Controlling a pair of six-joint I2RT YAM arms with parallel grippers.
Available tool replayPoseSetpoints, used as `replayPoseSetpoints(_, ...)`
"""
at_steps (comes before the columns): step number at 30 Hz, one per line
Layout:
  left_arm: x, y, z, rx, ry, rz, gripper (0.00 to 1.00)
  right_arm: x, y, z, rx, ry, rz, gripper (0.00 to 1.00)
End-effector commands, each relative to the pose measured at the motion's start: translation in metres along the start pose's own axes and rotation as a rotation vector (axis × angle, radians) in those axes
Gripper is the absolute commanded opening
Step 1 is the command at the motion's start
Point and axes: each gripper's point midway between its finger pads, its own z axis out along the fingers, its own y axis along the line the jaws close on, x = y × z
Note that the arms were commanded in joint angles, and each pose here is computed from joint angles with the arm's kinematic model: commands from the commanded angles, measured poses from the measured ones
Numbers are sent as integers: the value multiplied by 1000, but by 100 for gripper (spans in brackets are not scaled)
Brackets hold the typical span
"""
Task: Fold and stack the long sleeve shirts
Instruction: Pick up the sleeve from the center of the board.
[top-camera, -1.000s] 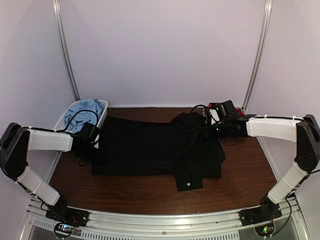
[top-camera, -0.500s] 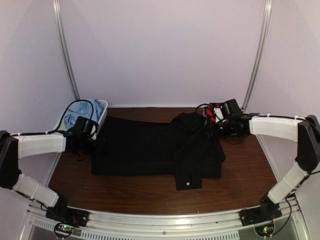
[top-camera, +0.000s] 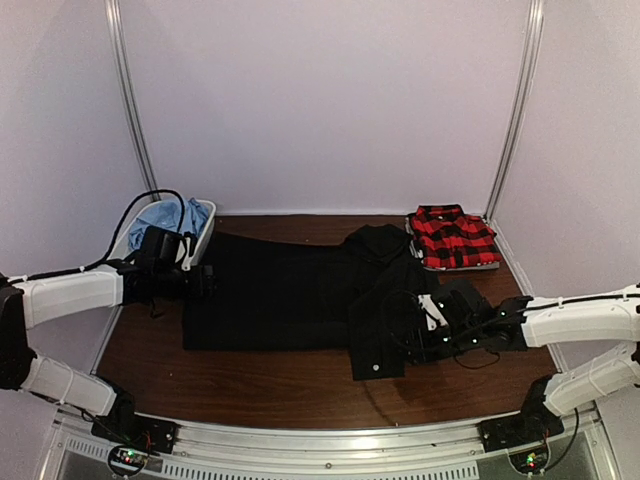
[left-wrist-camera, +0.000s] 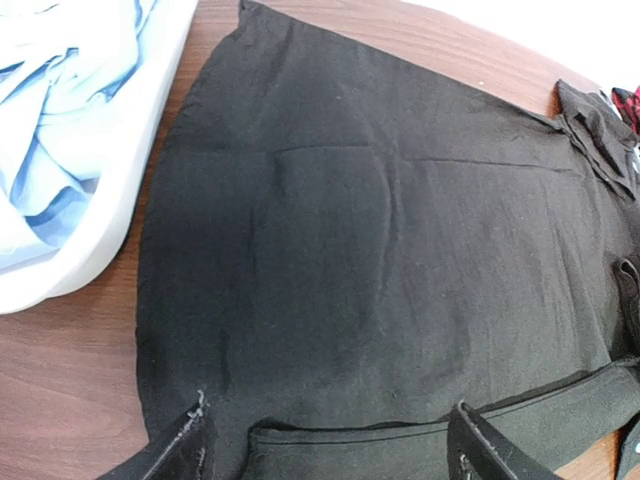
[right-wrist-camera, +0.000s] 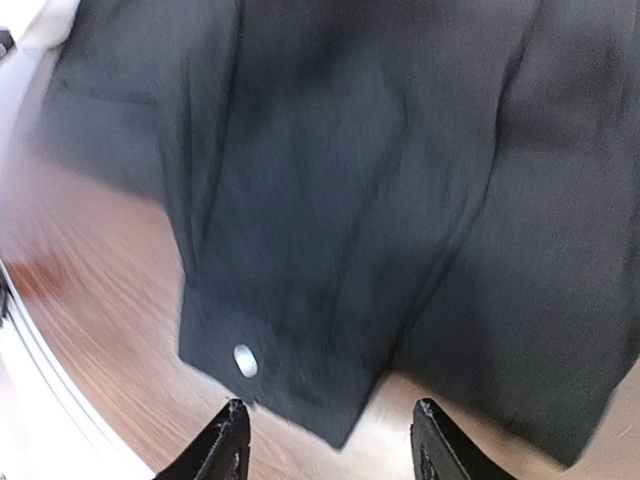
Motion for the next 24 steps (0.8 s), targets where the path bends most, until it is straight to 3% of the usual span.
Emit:
replayPoseSetpoints(1, -18, -16, -7, 70, -54, 18, 81, 15, 6, 11, -36, -26, 97, 55)
replayPoseSetpoints(15, -10, -16, -8, 81, -38, 26, 84, 40, 0, 44, -40, 25, 131, 47)
replayPoseSetpoints(24, -19, -26, -17, 133, -68, 32, 94, 21, 3, 29, -18, -35, 113, 5)
